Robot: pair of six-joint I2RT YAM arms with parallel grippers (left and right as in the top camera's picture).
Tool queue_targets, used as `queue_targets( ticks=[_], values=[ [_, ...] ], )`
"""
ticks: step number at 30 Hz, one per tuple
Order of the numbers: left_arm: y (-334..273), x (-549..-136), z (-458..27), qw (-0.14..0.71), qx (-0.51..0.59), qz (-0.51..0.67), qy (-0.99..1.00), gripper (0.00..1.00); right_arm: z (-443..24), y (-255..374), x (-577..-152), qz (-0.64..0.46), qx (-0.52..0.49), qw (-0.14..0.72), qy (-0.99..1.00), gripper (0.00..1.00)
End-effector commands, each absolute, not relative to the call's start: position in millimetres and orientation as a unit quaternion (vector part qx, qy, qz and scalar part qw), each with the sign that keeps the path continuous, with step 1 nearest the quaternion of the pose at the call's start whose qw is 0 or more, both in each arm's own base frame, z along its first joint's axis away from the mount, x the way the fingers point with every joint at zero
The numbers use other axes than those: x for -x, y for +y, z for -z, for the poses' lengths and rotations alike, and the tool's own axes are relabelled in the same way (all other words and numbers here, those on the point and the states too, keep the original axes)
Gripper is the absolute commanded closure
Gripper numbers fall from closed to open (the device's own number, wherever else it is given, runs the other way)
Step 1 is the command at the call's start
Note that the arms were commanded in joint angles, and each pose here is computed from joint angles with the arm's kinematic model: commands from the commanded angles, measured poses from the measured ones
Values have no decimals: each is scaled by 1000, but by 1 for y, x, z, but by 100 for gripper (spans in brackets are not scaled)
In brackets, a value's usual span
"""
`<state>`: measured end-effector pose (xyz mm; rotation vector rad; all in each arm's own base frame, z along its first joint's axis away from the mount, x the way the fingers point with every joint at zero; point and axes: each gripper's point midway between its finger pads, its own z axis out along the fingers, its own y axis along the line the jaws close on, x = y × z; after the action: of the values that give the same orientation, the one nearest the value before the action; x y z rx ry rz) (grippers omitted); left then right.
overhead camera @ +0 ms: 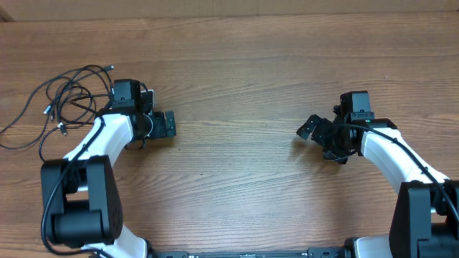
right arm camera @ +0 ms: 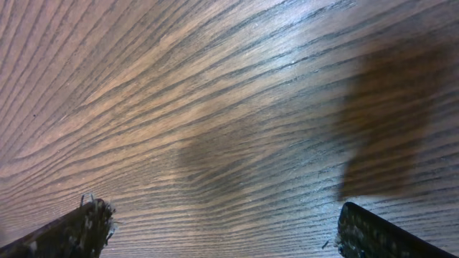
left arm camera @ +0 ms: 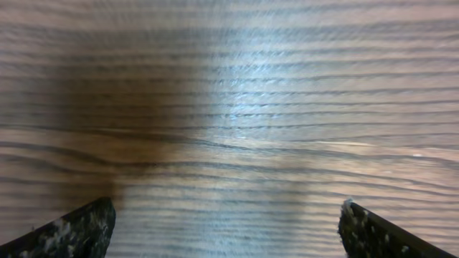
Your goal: Untangle cables
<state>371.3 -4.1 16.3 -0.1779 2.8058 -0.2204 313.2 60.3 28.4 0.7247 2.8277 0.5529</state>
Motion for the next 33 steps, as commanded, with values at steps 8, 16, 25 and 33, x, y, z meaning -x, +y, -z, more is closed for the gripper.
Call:
queue_targets(
  ticks=[8, 16, 25, 33],
  values=[
    [-9, -383, -89, 260, 38, 85, 961, 0, -32, 60, -317, -189, -242, 92, 947, 0],
    [-9, -383, -112, 289, 35, 84, 953, 0, -32, 60, -317, -189, -242, 92, 947, 0],
    [-9, -377, -180, 379, 26, 82, 921, 0, -32, 60, -317, -189, -242, 92, 947, 0],
    [-10, -364, -230, 443, 18, 81, 893, 0, -32, 60, -317, -189, -242, 92, 947, 0]
  ],
)
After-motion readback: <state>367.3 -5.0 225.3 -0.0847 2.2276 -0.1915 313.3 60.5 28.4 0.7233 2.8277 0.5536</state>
